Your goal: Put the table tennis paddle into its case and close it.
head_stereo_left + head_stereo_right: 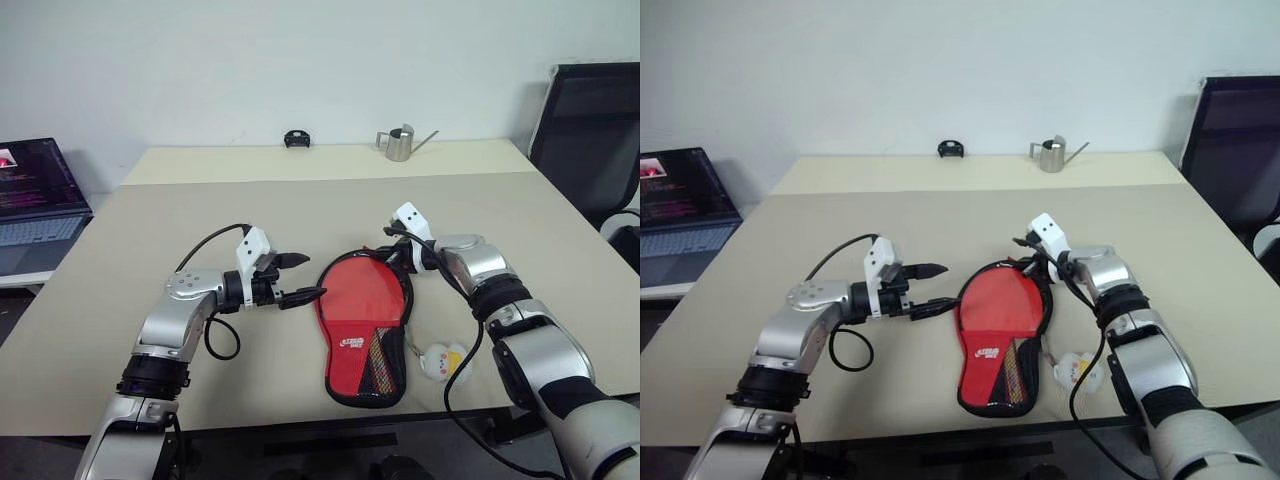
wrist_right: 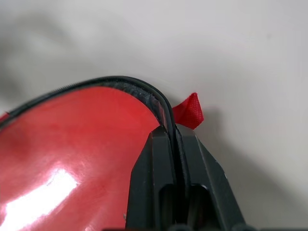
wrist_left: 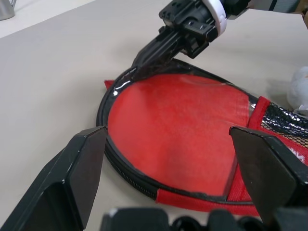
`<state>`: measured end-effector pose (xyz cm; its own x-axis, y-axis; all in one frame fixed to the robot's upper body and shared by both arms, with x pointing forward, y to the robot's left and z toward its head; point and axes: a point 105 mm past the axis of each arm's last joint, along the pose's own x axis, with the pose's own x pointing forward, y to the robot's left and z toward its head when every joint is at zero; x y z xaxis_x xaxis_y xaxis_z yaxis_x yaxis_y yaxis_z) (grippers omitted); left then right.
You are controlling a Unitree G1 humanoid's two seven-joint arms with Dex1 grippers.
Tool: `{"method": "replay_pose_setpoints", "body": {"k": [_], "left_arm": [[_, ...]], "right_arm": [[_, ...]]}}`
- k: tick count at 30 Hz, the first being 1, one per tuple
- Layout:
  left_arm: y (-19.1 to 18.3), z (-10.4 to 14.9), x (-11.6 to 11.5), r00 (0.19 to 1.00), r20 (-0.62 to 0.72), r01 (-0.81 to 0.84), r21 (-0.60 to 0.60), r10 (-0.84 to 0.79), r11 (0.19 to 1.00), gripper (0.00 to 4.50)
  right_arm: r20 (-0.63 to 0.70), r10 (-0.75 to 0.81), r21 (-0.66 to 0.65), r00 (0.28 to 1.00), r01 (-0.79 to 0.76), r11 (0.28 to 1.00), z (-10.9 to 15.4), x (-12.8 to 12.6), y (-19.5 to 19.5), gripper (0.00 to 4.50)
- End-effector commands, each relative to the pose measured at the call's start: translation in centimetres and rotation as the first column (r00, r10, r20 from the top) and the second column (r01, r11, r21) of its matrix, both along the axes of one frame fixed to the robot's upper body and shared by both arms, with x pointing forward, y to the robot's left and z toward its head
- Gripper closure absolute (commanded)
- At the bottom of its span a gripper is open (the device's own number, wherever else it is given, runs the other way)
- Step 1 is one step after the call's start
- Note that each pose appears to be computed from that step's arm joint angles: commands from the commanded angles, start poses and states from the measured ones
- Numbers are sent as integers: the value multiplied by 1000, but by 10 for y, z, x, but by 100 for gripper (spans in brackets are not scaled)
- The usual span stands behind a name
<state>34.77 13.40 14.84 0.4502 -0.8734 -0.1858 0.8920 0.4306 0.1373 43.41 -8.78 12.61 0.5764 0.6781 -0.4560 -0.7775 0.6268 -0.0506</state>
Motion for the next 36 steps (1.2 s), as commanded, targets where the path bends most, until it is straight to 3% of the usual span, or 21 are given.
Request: {"method": "replay_pose_setpoints", "body": {"k": [1,4,9,14,19,30,36], "left_arm": [[-6,10,-4,998,50,30,-4,-30,1000,7],[-6,10,-4,998,49,32,-3,-32,999,7],[-12,9,-4,997,44,57,-1,-57,998,7],[-19,7,-6,993,41,109,13,-109,994,7],[-36,4,-1,984,56,168,60,-171,984,7],[-92,-11,6,933,76,340,131,-351,931,7],[-109,-18,7,911,75,392,155,-407,907,7]], "right_arm": [[40,9,-33,999,-8,999,6,3,0,426],[26,15,-39,1000,-14,999,2,1,0,350],[10,52,-25,999,-52,998,2,-4,2,173],[52,39,132,998,-46,990,34,-4,8,6],[77,71,293,995,-91,952,75,-31,-3,6],[-27,76,281,997,-66,957,67,-134,-59,6],[-75,48,180,996,-33,983,54,-176,-78,6]]}}
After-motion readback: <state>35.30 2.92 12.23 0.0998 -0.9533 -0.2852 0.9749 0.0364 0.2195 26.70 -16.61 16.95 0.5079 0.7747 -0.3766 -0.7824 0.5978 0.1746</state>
